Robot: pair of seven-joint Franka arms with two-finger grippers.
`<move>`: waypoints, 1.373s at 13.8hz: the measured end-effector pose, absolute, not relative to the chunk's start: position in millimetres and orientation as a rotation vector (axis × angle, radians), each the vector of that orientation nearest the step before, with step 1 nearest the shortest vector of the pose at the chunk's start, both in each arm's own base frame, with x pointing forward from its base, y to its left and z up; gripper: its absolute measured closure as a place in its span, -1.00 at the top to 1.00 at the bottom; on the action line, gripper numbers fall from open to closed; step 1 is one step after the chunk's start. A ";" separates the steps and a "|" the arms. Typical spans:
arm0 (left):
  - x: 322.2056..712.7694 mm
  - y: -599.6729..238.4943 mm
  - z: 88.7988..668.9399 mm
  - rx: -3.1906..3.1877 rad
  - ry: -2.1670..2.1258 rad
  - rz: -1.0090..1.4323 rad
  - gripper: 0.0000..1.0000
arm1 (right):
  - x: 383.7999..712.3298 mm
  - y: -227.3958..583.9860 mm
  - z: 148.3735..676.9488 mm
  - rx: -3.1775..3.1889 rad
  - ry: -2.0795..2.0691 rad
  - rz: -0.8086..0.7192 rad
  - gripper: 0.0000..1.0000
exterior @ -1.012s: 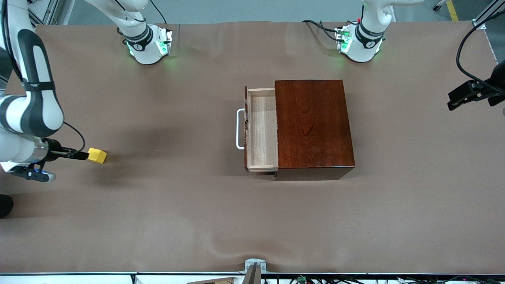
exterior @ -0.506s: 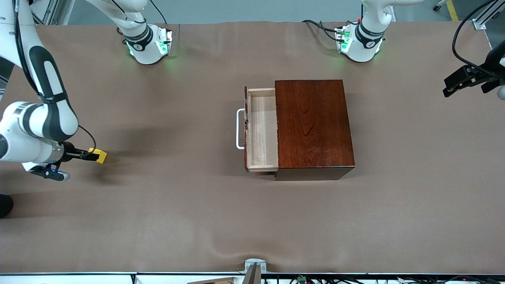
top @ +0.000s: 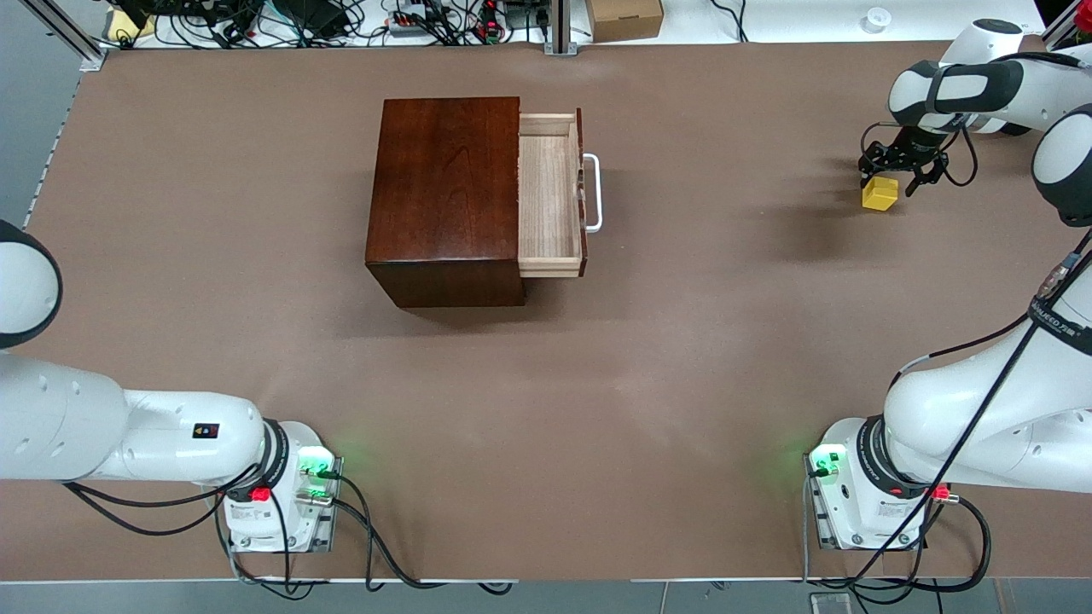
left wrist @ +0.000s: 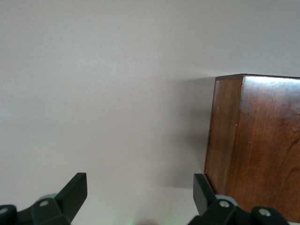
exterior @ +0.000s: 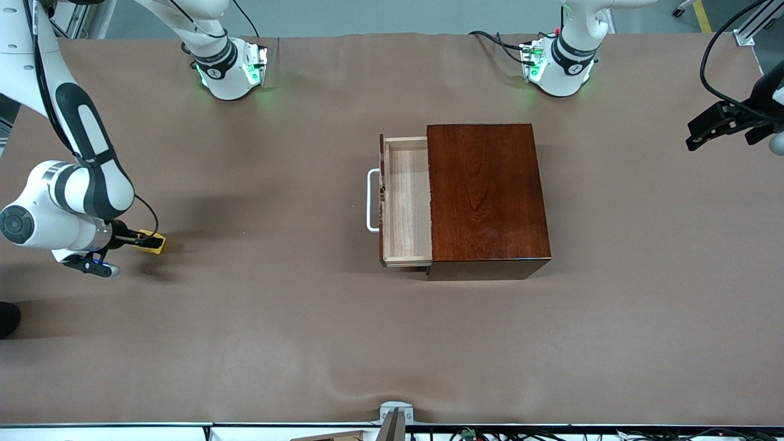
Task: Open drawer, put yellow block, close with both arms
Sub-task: 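Grasp the yellow cube with the right gripper, then lift the yellow cube and carry it over the open drawer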
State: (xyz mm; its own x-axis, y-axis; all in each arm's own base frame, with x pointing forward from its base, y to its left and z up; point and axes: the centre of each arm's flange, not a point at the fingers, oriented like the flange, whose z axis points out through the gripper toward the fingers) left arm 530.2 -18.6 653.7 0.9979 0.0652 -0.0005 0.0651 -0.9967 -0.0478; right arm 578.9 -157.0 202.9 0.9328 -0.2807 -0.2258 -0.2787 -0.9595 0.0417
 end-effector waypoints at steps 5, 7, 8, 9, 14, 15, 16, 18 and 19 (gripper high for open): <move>531.1 -18.8 652.6 -3.092 -0.100 0.002 1.00 | 576.4 -158.1 200.0 3.080 -0.450 -0.373 0.09; 531.6 -18.8 651.6 -3.092 -0.100 0.004 1.00 | 576.3 -157.8 199.8 3.080 -0.449 -0.374 0.10; 531.7 -18.7 651.5 -3.092 -0.100 0.004 1.00 | 576.2 -157.2 199.8 3.081 -0.447 -0.379 0.10; 531.8 -18.6 651.5 -3.092 -0.101 0.004 1.00 | 575.9 -155.1 200.1 3.081 -0.442 -0.394 0.10; 531.9 -18.5 651.5 -3.092 -0.101 0.002 1.00 | 586.9 -144.3 234.1 3.080 -0.412 -0.455 0.10; 531.9 -18.5 651.4 -3.092 -0.101 0.002 1.00 | 590.2 -143.0 246.1 3.078 -0.407 -0.466 0.10; 532.0 -18.4 651.3 -3.092 -0.101 0.002 1.00 | 594.0 -140.2 259.1 3.076 -0.400 -0.479 0.10; 532.1 -18.2 651.1 -3.092 -0.102 0.002 1.00 | 602.2 -132.1 288.2 3.067 -0.388 -0.508 0.10; 532.3 -18.1 650.8 -3.092 -0.102 0.003 1.00 | 606.9 -128.4 304.3 3.063 -0.383 -0.527 0.10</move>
